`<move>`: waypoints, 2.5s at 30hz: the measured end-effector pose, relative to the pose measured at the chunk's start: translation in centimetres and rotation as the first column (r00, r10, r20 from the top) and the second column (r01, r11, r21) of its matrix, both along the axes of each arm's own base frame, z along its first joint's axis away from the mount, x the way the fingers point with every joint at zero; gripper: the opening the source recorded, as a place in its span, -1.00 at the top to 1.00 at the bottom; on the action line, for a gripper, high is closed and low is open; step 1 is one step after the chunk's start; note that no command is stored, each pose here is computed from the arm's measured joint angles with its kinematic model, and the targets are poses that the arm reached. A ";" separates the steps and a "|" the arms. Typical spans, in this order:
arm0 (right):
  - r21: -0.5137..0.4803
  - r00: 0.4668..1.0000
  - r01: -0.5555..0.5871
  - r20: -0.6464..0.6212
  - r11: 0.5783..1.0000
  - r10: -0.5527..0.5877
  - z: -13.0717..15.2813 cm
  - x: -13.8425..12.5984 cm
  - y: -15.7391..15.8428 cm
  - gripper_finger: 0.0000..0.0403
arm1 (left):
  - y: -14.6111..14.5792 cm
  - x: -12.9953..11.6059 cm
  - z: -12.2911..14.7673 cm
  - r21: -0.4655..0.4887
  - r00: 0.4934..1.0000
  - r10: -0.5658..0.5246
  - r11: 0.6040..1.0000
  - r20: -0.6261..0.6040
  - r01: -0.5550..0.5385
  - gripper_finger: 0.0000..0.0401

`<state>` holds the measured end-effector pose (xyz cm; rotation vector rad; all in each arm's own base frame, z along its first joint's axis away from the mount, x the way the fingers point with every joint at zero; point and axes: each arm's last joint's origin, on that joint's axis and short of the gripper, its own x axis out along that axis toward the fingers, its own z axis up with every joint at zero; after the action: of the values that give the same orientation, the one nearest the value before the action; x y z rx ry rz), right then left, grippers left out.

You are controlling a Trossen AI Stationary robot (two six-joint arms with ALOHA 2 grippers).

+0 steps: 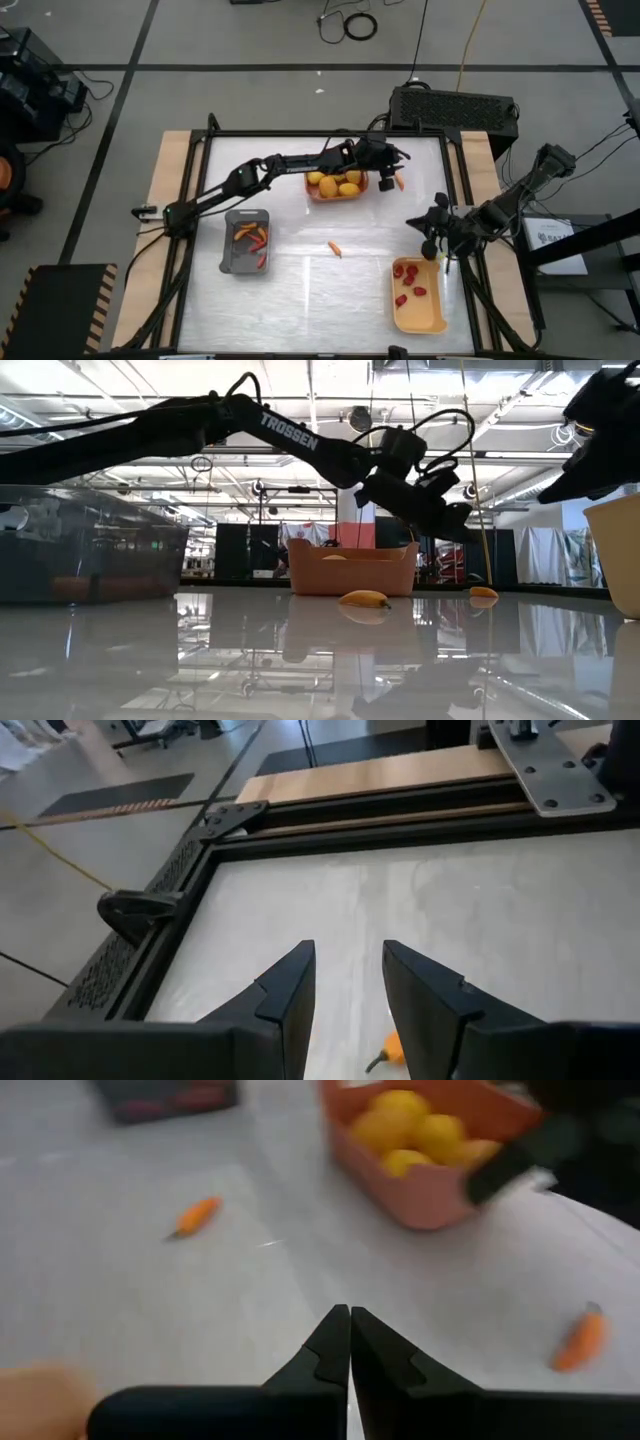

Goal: Sort produce into baskets
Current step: Put the yellow chili pepper into the black bin

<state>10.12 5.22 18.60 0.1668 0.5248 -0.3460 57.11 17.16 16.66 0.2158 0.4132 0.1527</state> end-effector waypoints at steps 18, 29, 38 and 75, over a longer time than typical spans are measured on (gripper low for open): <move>0.131 0.869 0.494 -0.116 0.859 -0.482 1.1 1.5 -7.3 1.00 | 1.2 -2.4 2.7 -0.116 0.985 0.059 0.990 -0.162 -0.078 0.36; 0.074 0.836 0.522 -0.241 0.850 -0.493 -0.4 3.4 -13.0 0.99 | 1.2 -6.5 11.4 -0.239 0.986 -0.037 0.971 -0.160 -0.002 0.36; 0.072 0.808 0.524 -0.356 0.849 -0.469 -2.8 4.3 -15.7 0.47 | 0.3 -10.3 13.6 -0.324 0.924 -0.032 0.941 -0.381 -0.100 0.36; 0.118 0.809 0.385 -0.520 0.915 -0.273 -6.8 6.3 -15.7 0.80 | -11.3 -20.2 24.3 0.013 0.739 0.393 0.887 -0.547 -0.462 0.36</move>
<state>16.39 -10.49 11.76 0.3933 1.0539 -0.6849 36.91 5.82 40.97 0.0285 1.0374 0.5315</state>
